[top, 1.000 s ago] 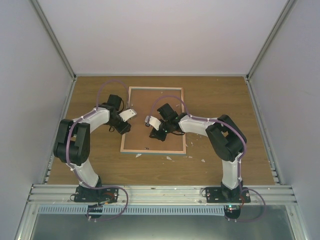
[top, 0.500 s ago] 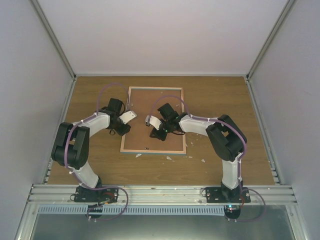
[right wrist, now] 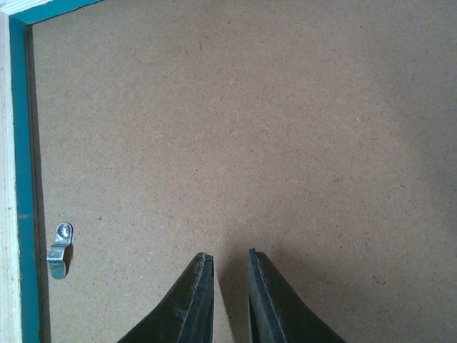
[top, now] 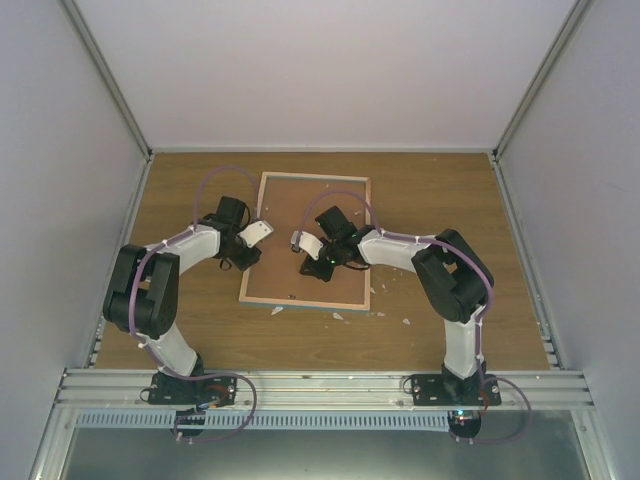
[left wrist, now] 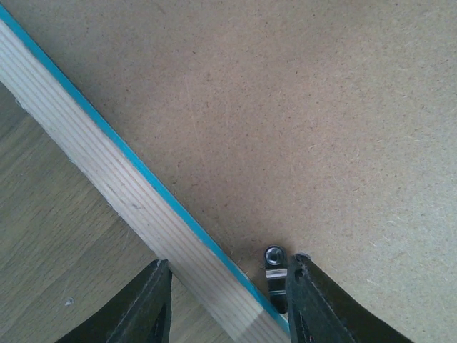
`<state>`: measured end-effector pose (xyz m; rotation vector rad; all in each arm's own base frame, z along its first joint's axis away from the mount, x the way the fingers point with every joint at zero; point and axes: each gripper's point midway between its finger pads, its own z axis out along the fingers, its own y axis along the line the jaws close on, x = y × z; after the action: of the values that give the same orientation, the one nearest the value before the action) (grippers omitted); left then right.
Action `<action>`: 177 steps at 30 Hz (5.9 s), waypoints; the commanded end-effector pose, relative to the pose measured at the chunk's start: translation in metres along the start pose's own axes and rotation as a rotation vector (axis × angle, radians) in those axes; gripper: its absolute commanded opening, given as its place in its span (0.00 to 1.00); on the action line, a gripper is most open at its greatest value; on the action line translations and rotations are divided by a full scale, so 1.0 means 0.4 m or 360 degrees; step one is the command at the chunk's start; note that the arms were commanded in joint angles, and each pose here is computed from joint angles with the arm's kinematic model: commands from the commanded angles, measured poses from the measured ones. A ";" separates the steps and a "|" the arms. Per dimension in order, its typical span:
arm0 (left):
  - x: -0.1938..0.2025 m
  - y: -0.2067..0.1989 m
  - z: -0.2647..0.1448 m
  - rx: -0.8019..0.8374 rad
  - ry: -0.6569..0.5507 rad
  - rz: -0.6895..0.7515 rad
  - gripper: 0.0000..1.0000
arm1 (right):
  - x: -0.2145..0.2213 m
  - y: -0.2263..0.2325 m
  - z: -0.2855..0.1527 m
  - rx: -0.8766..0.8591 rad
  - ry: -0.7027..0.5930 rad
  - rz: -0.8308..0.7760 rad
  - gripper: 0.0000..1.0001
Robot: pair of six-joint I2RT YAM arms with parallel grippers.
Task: Put the photo into the frame
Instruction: Install the photo frame at the center of the board.
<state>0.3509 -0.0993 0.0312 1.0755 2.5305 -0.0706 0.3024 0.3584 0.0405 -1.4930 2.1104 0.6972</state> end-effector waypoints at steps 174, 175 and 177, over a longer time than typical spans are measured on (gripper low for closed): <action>-0.161 0.236 0.157 0.0003 -0.0062 -0.0238 0.58 | -0.072 -0.160 0.051 -0.0001 -0.0106 0.0050 0.13; -0.159 0.238 0.159 0.0002 -0.0061 -0.0245 0.58 | -0.072 -0.160 0.049 0.0000 -0.0107 0.0051 0.13; -0.164 0.239 0.159 0.0001 -0.0068 -0.0249 0.57 | -0.070 -0.164 0.047 0.0004 -0.0106 0.0056 0.13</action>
<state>0.4968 -0.1064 0.0342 0.8314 2.4776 -0.2320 0.3744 0.3748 0.0455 -1.4110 2.0849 0.7346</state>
